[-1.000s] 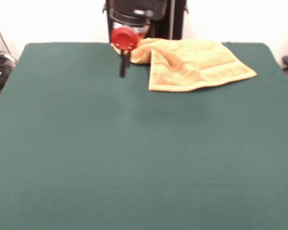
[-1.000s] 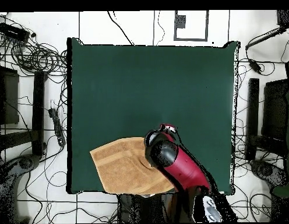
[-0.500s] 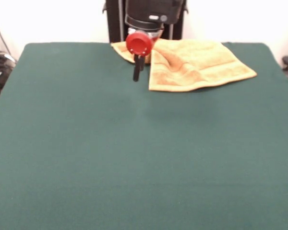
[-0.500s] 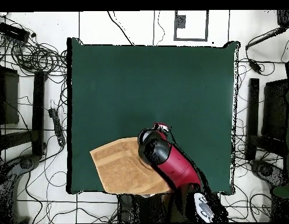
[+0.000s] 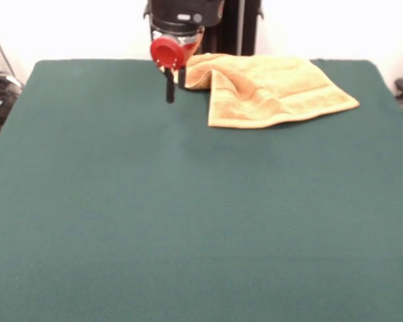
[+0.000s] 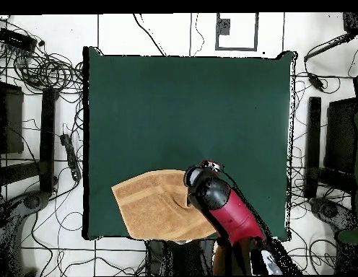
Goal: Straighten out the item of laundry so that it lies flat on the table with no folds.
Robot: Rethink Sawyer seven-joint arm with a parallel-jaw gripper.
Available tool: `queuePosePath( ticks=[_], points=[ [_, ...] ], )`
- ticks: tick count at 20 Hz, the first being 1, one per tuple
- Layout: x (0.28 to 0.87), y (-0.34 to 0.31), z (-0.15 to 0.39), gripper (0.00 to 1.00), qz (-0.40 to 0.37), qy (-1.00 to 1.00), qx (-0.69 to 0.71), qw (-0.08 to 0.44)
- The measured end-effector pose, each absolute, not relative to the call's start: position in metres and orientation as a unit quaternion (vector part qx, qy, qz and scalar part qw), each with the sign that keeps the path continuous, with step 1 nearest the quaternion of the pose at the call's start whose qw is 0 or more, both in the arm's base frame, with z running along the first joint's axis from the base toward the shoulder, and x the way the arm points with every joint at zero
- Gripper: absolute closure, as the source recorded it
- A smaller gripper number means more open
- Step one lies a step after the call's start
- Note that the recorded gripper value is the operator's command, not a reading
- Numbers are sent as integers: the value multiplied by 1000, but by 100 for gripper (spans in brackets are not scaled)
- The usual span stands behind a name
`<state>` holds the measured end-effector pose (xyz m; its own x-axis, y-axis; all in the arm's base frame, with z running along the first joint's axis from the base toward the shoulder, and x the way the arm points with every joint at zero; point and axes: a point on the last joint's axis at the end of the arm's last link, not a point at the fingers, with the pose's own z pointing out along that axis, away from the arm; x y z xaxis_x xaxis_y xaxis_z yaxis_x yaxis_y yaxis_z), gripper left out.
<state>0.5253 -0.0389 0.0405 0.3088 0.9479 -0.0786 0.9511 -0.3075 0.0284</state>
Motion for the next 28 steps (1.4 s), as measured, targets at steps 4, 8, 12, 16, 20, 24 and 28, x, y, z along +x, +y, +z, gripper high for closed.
queuePosePath(
  ticks=[4, 8, 12, 16, 20, 24, 28],
  points=[
    [510, -15, 51, 0, -26, 595, 803, 13],
    [500, 15, 58, 0, -28, 607, 794, -11],
    [492, 43, 65, 0, -31, 622, 782, -35],
    [488, 46, 67, 0, -32, 620, 783, -45],
    [482, 27, 63, 0, -32, 600, 797, -54],
    [475, 4, 54, 0, -37, 580, 812, -51],
    [467, -16, 37, 0, -45, 566, 823, -34]
  ],
)
